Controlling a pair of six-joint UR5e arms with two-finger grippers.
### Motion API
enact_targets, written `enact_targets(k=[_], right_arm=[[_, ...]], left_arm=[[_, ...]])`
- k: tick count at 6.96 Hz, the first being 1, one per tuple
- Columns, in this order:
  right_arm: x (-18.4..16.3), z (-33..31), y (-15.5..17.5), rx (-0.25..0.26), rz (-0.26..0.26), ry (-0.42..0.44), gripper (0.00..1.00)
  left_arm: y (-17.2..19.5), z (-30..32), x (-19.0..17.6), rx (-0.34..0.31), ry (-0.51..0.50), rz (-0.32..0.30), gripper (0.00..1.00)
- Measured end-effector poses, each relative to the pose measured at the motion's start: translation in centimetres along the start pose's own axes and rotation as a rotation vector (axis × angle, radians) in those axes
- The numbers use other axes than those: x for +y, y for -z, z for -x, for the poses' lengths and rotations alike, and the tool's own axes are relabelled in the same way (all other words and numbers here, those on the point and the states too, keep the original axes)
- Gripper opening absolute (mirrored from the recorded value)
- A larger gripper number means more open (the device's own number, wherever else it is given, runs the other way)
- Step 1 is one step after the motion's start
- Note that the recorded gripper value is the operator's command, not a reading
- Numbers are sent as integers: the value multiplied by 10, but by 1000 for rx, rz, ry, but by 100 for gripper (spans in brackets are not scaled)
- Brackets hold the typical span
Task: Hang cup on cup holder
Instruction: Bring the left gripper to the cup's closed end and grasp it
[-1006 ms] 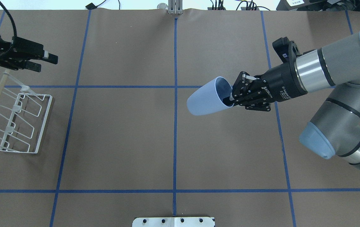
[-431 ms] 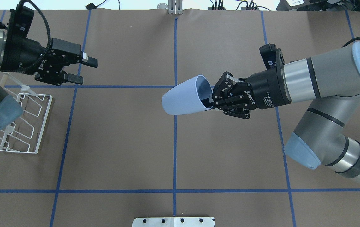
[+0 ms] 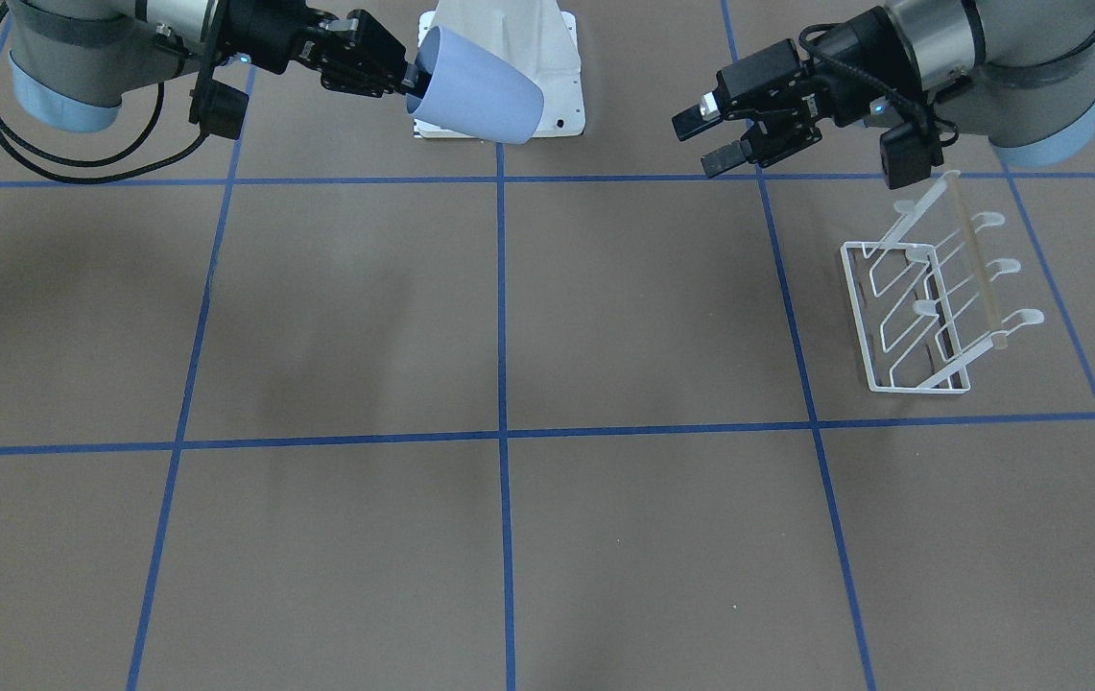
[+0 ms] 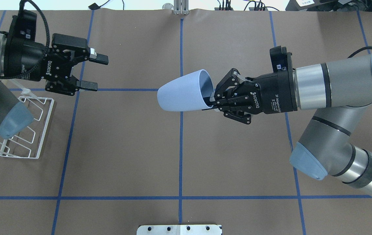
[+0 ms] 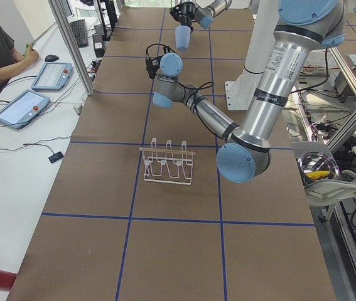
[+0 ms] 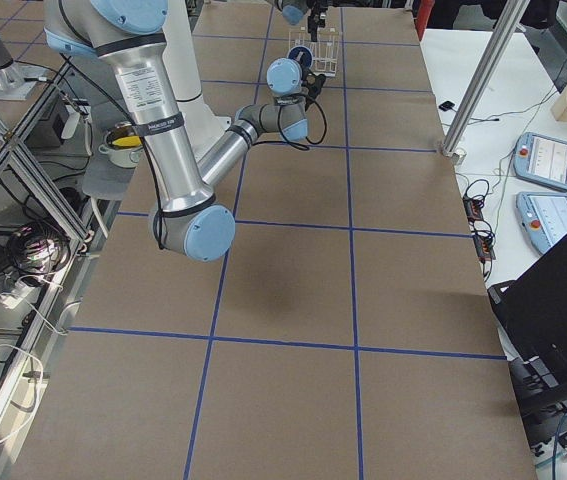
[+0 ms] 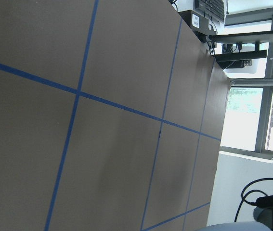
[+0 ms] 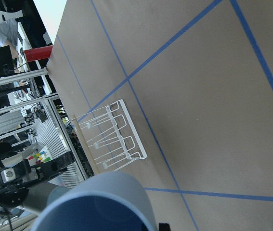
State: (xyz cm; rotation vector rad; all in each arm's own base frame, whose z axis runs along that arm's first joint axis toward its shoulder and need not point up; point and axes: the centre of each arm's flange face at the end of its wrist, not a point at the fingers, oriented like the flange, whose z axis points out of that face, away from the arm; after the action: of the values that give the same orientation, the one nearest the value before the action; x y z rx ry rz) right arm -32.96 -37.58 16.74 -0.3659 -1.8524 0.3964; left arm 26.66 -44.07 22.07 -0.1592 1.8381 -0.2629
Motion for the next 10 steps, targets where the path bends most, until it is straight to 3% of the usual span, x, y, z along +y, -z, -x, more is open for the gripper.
enact_targets(k=[2, 8, 10], right_arm=[[8, 12, -5, -56, 5, -21, 0], [22, 19, -13, -117, 34, -41, 0], [26, 15, -13, -150, 47, -42, 0]], left_arm=[[-16, 0, 18, 48, 13, 65, 98], [-32, -18, 34, 152, 87, 102, 98], [-27, -13, 32, 271, 188, 114, 98]])
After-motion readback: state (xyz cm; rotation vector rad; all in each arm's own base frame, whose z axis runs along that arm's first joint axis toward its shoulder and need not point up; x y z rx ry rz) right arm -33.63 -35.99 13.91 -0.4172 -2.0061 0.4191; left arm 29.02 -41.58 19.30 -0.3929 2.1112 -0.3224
